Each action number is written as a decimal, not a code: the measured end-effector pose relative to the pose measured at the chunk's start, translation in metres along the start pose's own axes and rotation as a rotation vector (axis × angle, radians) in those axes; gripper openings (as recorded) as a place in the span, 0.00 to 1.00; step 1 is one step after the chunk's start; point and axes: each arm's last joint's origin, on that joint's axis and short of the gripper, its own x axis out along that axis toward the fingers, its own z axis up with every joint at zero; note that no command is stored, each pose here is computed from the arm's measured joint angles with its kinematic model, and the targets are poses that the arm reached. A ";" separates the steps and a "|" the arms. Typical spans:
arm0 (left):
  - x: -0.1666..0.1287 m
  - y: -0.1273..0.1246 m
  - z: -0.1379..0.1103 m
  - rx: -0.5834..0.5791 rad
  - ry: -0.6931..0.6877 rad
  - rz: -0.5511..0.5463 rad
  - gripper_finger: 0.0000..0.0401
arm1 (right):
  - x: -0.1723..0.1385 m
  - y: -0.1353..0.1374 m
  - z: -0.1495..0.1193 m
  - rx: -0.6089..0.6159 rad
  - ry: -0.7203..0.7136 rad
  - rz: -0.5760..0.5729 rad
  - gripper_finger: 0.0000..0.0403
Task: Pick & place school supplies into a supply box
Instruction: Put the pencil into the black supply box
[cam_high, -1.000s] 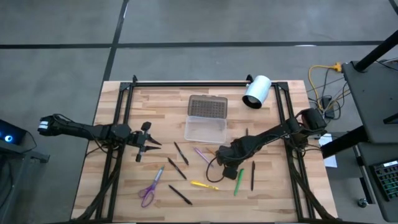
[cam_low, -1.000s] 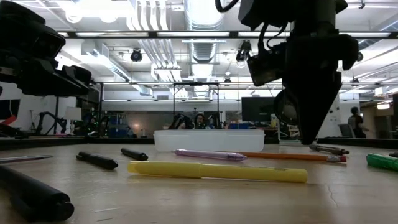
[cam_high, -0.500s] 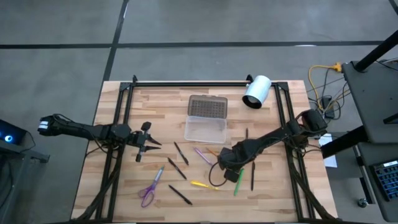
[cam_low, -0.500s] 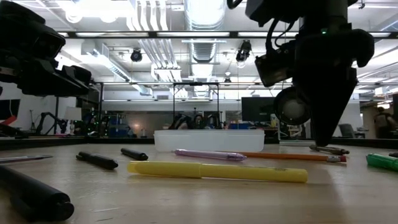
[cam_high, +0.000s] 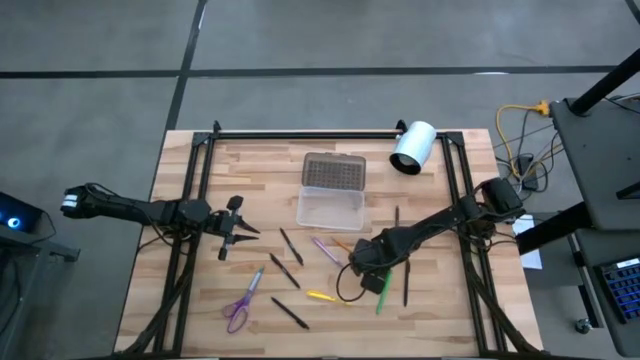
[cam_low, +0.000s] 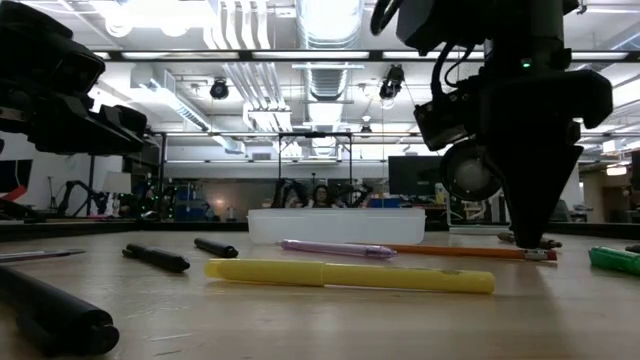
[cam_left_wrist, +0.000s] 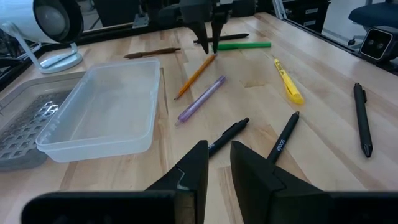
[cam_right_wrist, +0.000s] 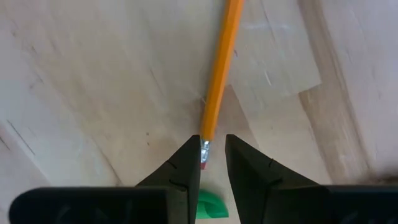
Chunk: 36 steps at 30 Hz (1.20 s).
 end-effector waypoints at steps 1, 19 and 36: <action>0.000 0.000 0.000 0.000 0.000 0.000 0.13 | 0.000 0.000 0.000 0.001 -0.001 0.002 0.17; 0.000 0.000 0.000 0.000 0.000 0.000 0.13 | 0.007 0.005 -0.003 0.001 0.017 -0.013 0.17; 0.000 0.000 0.000 0.000 0.000 0.000 0.13 | 0.010 0.002 -0.006 0.010 0.047 -0.011 0.17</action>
